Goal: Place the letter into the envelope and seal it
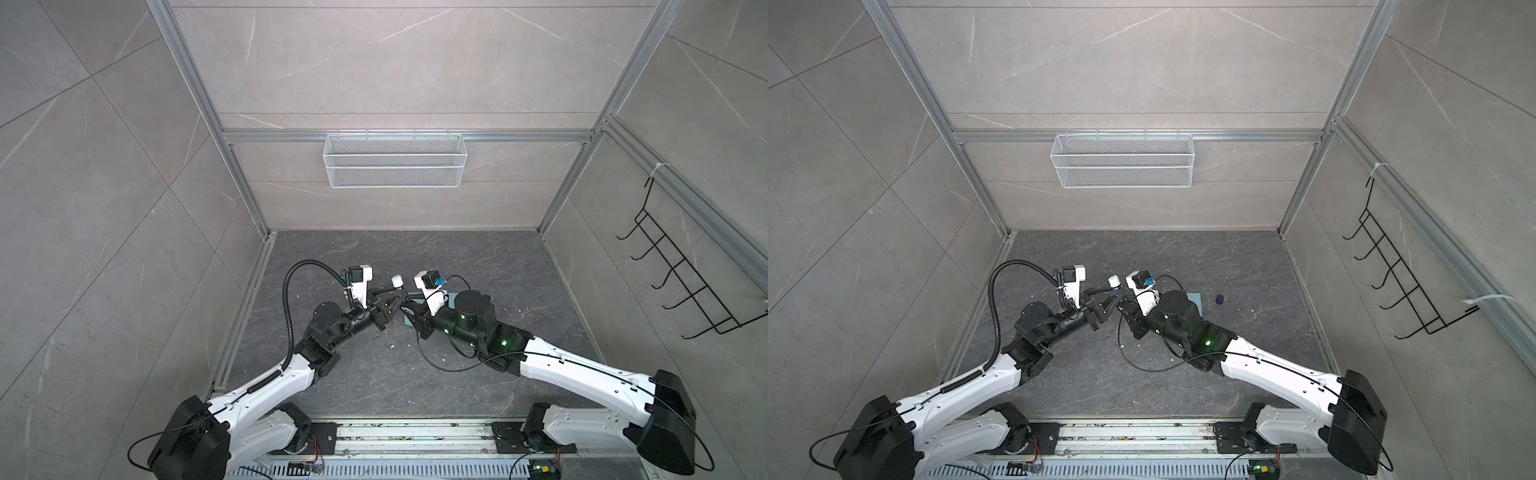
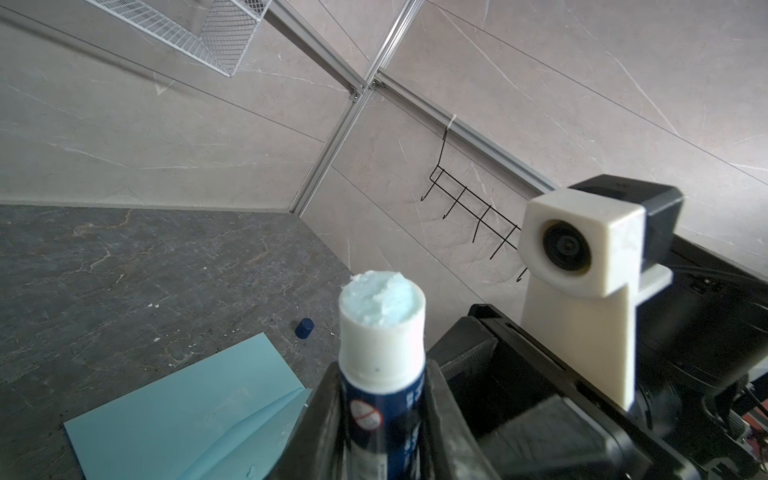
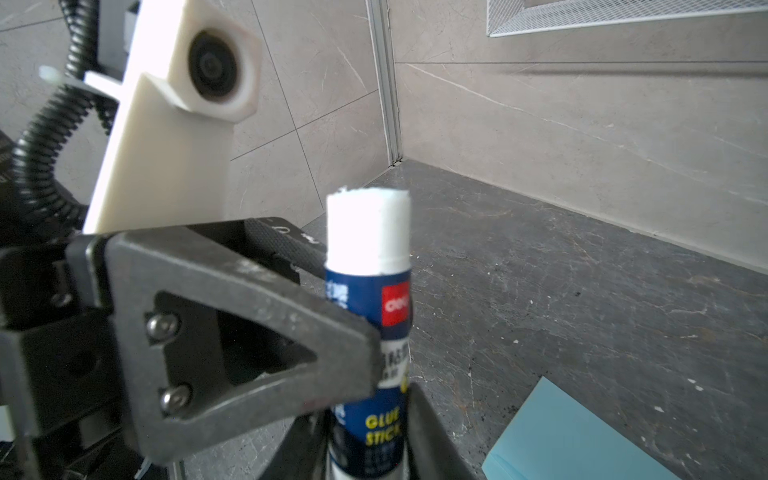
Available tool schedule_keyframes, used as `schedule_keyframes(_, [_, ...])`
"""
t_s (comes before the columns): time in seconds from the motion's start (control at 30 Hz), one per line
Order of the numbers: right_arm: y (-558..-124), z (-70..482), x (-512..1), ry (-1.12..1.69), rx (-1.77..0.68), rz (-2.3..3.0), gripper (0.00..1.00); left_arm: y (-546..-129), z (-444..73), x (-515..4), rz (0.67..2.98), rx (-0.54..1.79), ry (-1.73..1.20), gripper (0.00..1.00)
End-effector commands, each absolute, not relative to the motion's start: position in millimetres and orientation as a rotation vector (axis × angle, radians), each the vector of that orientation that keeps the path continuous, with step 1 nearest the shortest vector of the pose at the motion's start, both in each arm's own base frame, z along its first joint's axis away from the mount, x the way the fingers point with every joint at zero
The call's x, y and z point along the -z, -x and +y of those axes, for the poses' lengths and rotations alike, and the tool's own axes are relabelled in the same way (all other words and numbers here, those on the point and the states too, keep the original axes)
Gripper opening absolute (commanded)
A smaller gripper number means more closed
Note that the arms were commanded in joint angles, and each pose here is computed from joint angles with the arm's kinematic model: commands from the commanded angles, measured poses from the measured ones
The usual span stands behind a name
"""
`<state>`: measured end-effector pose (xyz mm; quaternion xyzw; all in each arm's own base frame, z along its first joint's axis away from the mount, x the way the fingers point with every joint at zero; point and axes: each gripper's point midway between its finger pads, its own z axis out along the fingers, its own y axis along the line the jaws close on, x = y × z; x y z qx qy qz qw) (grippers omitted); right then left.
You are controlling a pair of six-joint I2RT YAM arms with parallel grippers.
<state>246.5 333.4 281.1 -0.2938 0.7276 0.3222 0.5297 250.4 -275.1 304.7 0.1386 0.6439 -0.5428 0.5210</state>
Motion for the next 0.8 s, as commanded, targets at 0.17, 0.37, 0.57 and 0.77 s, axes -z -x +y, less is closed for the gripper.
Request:
schedule_keyframes(0.17, [-242.8,313.1,-282.4,0.719,-0.660,1.718,0.73,-279.5,-249.0,-316.4,1.579,1.296,0.030,0.00])
schedule_keyframes(0.37, [-245.6,322.6,-279.2,0.718,-0.540,1.689,0.73,-286.9,-244.2,-314.5,1.580,1.359,0.172,0.00])
schedule_keyframes(0.57, [-253.3,330.8,-277.1,0.676,-0.413,1.655,0.65,-289.8,-240.8,-311.3,1.582,1.386,0.244,0.00])
schedule_keyframes(0.77, [-260.1,338.0,-274.8,0.661,-0.369,1.651,0.58,-289.6,-238.1,-310.8,1.575,1.392,0.265,0.00])
